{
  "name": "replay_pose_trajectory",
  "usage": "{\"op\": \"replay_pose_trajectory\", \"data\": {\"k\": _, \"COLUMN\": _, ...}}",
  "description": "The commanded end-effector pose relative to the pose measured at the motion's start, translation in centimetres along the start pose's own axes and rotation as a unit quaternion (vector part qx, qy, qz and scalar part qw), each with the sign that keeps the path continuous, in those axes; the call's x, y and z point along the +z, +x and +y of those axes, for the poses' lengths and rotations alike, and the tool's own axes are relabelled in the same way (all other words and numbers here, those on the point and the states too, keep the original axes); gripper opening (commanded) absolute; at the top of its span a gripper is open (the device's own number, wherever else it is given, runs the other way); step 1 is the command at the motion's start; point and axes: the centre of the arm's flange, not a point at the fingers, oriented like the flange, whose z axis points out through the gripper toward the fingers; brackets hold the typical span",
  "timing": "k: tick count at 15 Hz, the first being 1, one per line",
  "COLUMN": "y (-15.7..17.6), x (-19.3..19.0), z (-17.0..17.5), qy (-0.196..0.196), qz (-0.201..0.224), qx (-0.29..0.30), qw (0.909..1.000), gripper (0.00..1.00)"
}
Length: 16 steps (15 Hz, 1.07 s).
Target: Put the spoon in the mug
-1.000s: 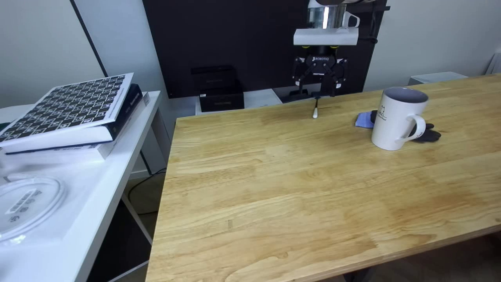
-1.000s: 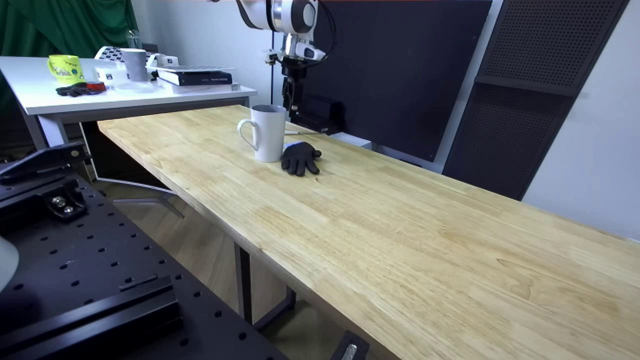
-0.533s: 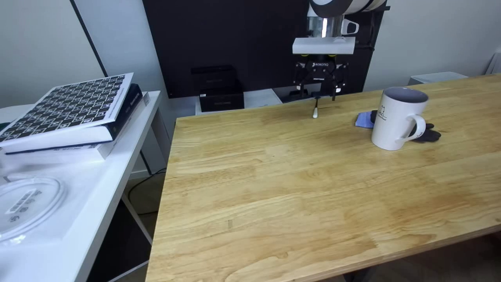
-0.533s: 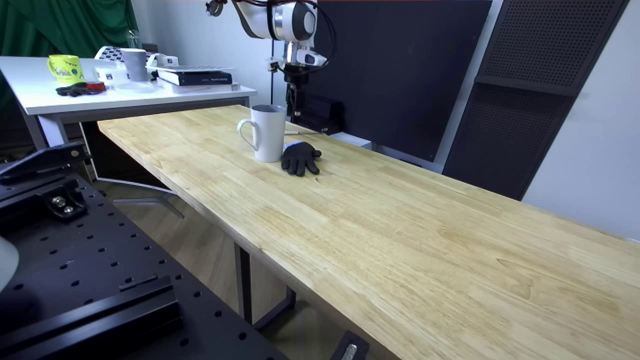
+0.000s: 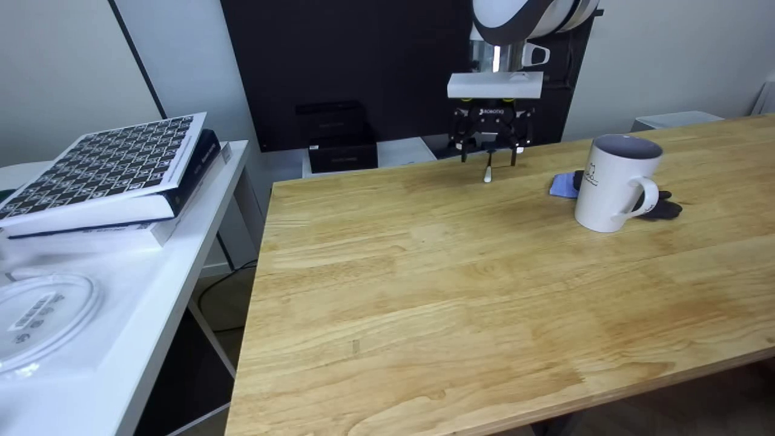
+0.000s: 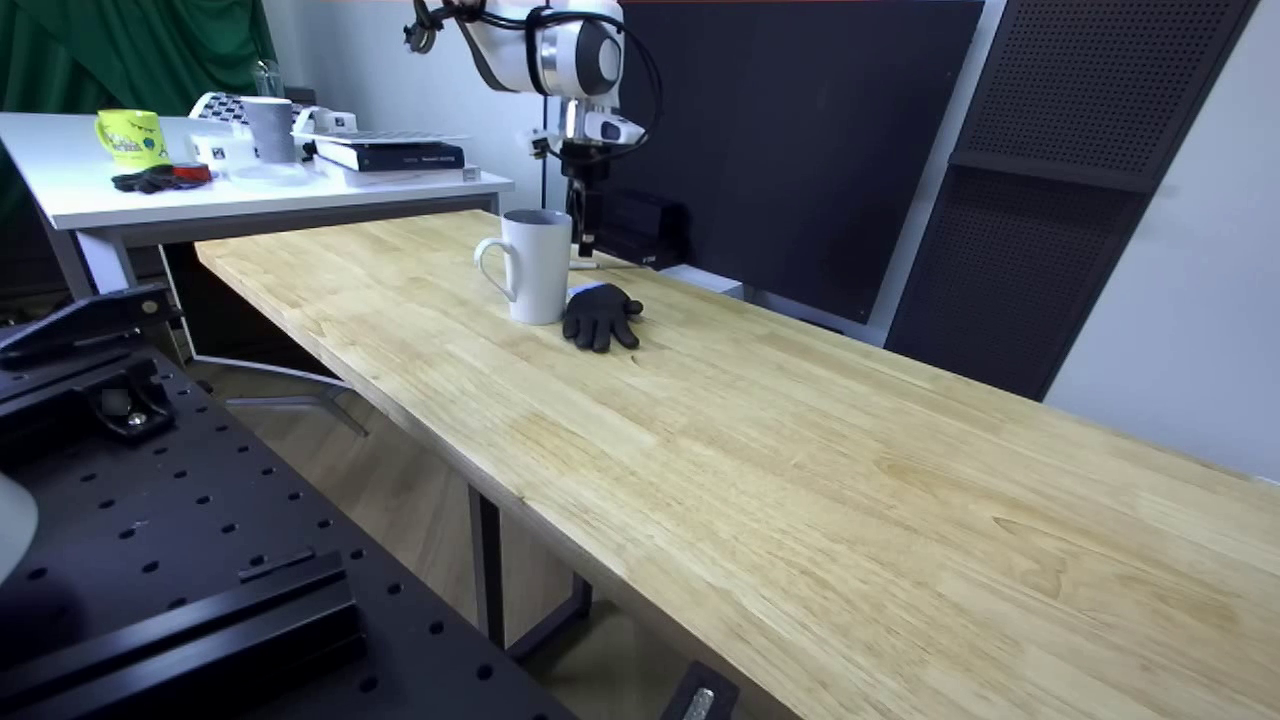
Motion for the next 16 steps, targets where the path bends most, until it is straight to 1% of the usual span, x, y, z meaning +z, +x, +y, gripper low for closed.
{"op": "replay_pose_trajectory", "data": {"k": 1, "y": 0.9, "x": 0.9, "z": -1.9, "qy": -0.004, "qz": 0.014, "qx": 0.016, "qw": 0.9998, "gripper": 1.00}}
{"op": "replay_pose_trajectory", "data": {"k": 6, "y": 1.0, "x": 1.6, "z": -1.8, "qy": -0.008, "qz": 0.015, "qx": 0.017, "qw": 0.9997, "gripper": 1.00}}
{"op": "replay_pose_trajectory", "data": {"k": 12, "y": 0.8, "x": 2.4, "z": -2.0, "qy": 0.008, "qz": 0.016, "qx": 0.020, "qw": 0.9996, "gripper": 1.00}}
{"op": "replay_pose_trajectory", "data": {"k": 13, "y": 0.7, "x": 2.5, "z": -2.1, "qy": 0.010, "qz": 0.020, "qx": 0.018, "qw": 0.9996, "gripper": 0.75}}
{"op": "replay_pose_trajectory", "data": {"k": 14, "y": 0.7, "x": 2.5, "z": -2.2, "qy": 0.011, "qz": 0.021, "qx": 0.018, "qw": 0.9996, "gripper": 0.74}}
{"op": "replay_pose_trajectory", "data": {"k": 15, "y": 0.7, "x": 2.6, "z": -2.2, "qy": 0.011, "qz": 0.021, "qx": 0.018, "qw": 0.9996, "gripper": 0.68}}
{"op": "replay_pose_trajectory", "data": {"k": 16, "y": 0.7, "x": 2.7, "z": -2.3, "qy": 0.011, "qz": 0.022, "qx": 0.018, "qw": 0.9995, "gripper": 0.60}}
